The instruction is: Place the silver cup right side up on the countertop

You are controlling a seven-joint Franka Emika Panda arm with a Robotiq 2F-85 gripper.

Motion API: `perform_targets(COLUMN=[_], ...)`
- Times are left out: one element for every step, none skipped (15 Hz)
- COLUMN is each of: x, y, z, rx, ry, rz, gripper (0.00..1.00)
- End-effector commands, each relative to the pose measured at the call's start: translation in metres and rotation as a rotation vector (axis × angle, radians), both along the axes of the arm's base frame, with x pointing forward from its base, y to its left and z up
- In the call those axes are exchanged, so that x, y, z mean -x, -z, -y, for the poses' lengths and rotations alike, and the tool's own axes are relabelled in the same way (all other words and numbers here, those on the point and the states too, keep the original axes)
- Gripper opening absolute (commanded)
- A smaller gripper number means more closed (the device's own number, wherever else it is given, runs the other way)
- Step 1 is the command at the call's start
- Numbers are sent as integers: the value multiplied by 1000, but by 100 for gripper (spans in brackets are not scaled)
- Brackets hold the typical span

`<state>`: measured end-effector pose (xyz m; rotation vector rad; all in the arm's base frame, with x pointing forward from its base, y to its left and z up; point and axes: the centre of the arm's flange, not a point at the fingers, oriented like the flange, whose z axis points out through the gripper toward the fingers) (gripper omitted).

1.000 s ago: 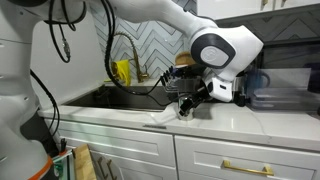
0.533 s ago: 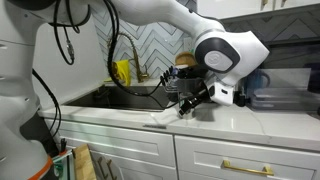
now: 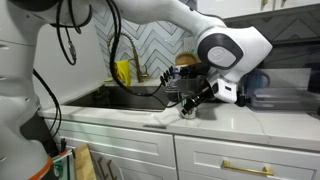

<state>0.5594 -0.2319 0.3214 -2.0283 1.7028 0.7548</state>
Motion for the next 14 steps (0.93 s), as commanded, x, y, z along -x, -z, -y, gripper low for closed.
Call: perform_targets(x=[3, 3, 4, 4, 4, 3, 3, 3, 3, 4, 6, 7, 9, 11], y=[-31, -39, -46, -53, -59, -66, -68, -72, -75, -75, -75, -75, -74, -72], z=[-3, -5, -8, -10, -13, -16, -20, -24, -29, -33, -39, -44, -48, -51], rx=[125, 163, 207, 251, 299, 348, 382, 430, 473, 521, 564, 592, 644, 683], ry=[-49, -69, -91, -111, -135, -155, -179, -198, -217, -233, -249, -266, -279, -288], rz=[30, 39, 54, 70, 96, 137, 180, 212, 250, 283, 316, 339, 362, 379], gripper=[50, 50, 50, 50, 50, 50, 50, 50, 50, 50, 50, 50, 50, 50])
